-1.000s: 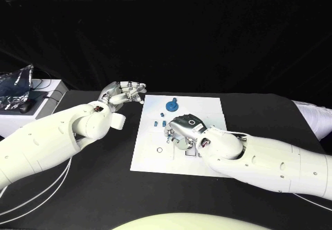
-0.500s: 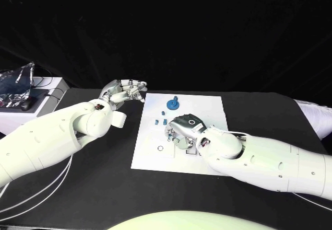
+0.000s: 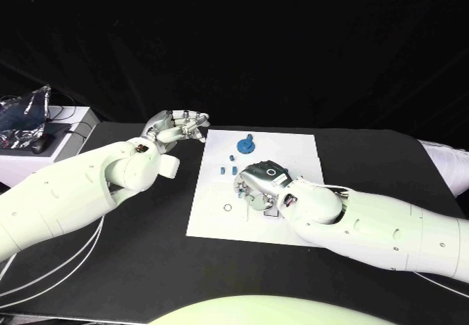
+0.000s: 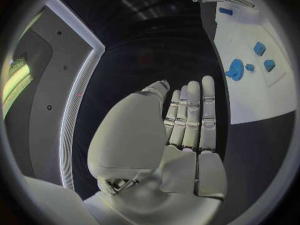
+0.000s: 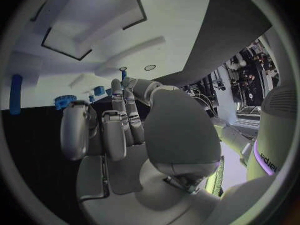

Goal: Assemble the parts on the task board

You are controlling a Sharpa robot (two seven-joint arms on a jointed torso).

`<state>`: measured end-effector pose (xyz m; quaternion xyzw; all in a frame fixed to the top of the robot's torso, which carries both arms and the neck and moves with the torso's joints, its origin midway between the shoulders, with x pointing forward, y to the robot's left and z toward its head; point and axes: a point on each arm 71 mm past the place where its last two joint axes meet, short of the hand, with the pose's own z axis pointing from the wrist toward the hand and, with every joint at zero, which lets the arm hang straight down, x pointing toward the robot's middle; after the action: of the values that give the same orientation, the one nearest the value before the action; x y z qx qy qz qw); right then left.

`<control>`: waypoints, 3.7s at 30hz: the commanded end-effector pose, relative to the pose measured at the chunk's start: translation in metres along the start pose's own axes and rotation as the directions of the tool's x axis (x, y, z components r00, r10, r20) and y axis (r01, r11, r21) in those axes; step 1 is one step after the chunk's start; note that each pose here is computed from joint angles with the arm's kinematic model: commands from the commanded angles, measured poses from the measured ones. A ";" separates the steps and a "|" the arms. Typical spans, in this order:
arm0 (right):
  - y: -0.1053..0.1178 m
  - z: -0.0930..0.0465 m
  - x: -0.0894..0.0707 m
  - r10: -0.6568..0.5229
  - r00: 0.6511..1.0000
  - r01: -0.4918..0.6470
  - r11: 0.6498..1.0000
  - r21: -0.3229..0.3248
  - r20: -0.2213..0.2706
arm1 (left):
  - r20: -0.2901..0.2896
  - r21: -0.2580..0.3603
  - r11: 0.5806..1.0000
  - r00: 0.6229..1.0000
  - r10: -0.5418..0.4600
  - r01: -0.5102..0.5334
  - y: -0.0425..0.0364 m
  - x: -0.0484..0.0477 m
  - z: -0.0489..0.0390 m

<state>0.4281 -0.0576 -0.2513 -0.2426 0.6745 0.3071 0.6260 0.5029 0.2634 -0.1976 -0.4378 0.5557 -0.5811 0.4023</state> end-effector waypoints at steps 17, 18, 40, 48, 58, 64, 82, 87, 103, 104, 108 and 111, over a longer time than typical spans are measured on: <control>-0.001 0.002 0.007 -0.028 0.998 0.028 1.000 -0.003 -0.047 | -0.009 0.003 1.000 1.000 -0.008 0.008 -0.0010 -0.0002 -0.0007; -0.001 0.002 0.007 -0.028 0.998 0.028 1.000 -0.003 -0.048 | -0.009 0.003 1.000 1.000 -0.008 0.008 -0.0010 -0.0002 -0.0008; 0.003 0.000 0.010 0.020 0.999 -0.022 0.999 -0.042 -0.040 | -0.023 -0.014 1.000 1.000 -0.012 0.012 -0.0003 -0.0011 -0.0018; 0.001 -0.002 0.006 0.034 0.999 -0.033 0.999 -0.027 0.013 | -0.027 -0.020 1.000 1.000 -0.014 0.013 0.0002 -0.0014 -0.0018; -0.007 -0.014 -0.003 0.093 0.991 -0.095 0.995 0.010 0.094 | -0.036 -0.033 0.999 0.999 -0.016 0.014 0.0015 -0.0017 -0.0017; -0.023 -0.026 -0.017 0.162 0.978 -0.171 0.984 0.057 0.131 | -0.038 -0.038 0.999 0.999 -0.016 0.015 0.0023 -0.0023 -0.0015; -0.043 -0.034 -0.030 0.236 0.968 -0.244 0.965 0.096 0.090 | -0.037 -0.040 0.999 0.999 -0.016 0.014 0.0032 -0.0041 -0.0017; -0.042 -0.033 -0.030 0.217 0.973 -0.224 0.970 0.093 0.083 | -0.037 -0.039 0.999 0.999 -0.016 0.014 0.0033 -0.0042 -0.0020; -0.028 -0.018 -0.021 0.157 0.987 -0.159 0.984 0.081 0.033 | -0.035 -0.038 0.999 0.999 -0.015 0.013 0.0037 -0.0052 -0.0033; -0.026 -0.016 -0.021 0.148 0.989 -0.150 0.986 0.078 0.027 | -0.035 -0.038 0.999 0.999 -0.015 0.013 0.0037 -0.0053 -0.0033; -0.017 -0.010 -0.015 0.111 0.994 -0.111 0.992 0.062 -0.004 | -0.037 -0.038 0.999 0.999 -0.015 0.014 0.0038 -0.0049 -0.0032; -0.011 -0.006 -0.010 0.089 0.996 -0.088 0.995 0.051 -0.024 | -0.038 -0.039 0.999 0.999 -0.016 0.014 0.0038 -0.0045 -0.0032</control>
<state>0.4335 -0.0723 -0.2378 -0.1661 0.6944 0.3402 0.6119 0.5016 0.2713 -0.2029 -0.4424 0.5725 -0.5728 0.3853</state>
